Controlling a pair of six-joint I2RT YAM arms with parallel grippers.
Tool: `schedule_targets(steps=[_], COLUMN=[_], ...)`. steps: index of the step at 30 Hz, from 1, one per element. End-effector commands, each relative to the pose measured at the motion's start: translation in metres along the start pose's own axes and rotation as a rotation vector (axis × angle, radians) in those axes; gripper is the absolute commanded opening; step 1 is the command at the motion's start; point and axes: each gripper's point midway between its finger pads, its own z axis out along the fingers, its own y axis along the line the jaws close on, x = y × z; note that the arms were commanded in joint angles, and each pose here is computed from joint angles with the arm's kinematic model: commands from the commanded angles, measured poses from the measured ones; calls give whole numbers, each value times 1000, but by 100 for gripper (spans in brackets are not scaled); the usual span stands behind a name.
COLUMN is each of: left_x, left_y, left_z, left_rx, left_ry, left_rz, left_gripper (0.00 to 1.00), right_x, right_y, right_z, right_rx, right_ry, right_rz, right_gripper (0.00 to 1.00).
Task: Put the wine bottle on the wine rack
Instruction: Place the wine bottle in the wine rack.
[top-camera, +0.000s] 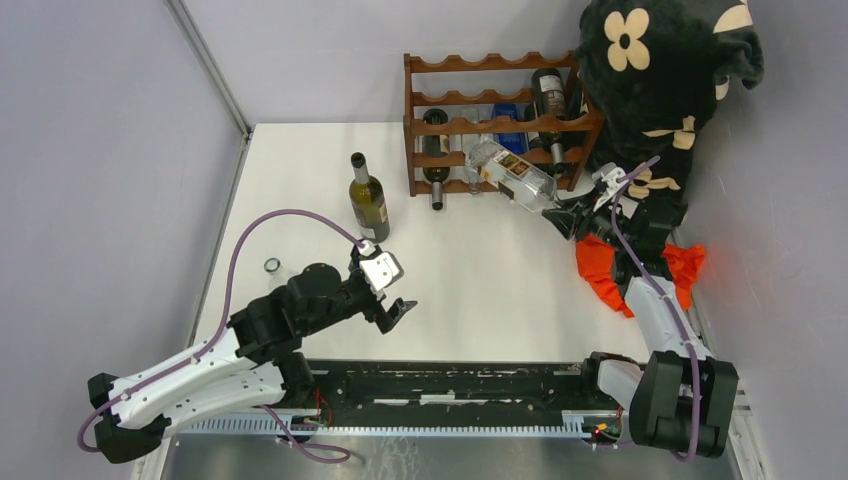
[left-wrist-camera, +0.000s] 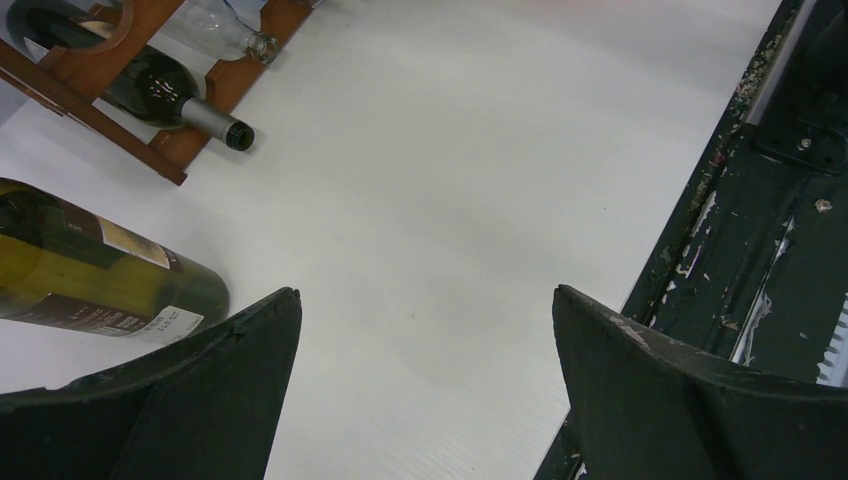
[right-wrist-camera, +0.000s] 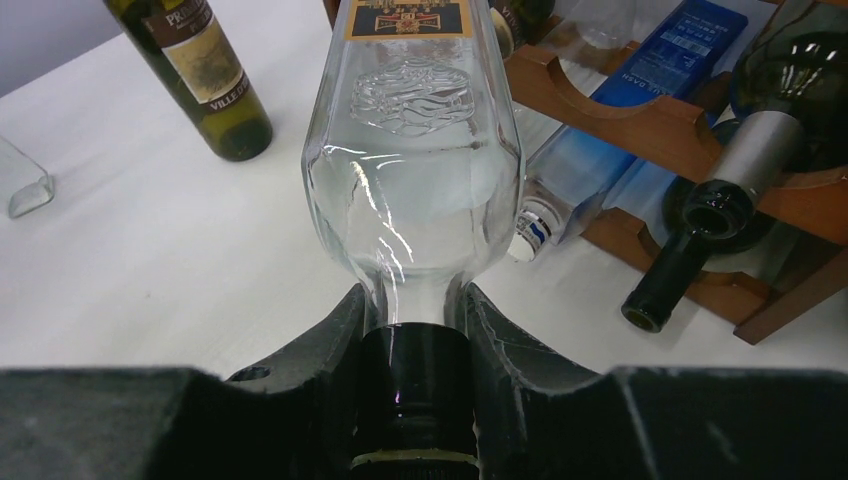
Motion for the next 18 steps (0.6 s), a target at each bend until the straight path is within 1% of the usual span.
schedule_targets(steps=[1,7,18], left_x=[-13,-12,-12], left_y=[3,2,0], left_z=[0,1,2], left_rx=[-15,-10,-1], left_ry=[-50,-46,-44], left_rz=[-20,-18,-15], left_gripper=[100,100,100], right_x=[-69,-63,-57], right_y=[-8,-19,-38], right_z=[3,8,8], right_rx=[9,45,143], right_ry=[-191,-192,-208], right_rz=[-166,-137,-144], right_gripper=[0,0,0])
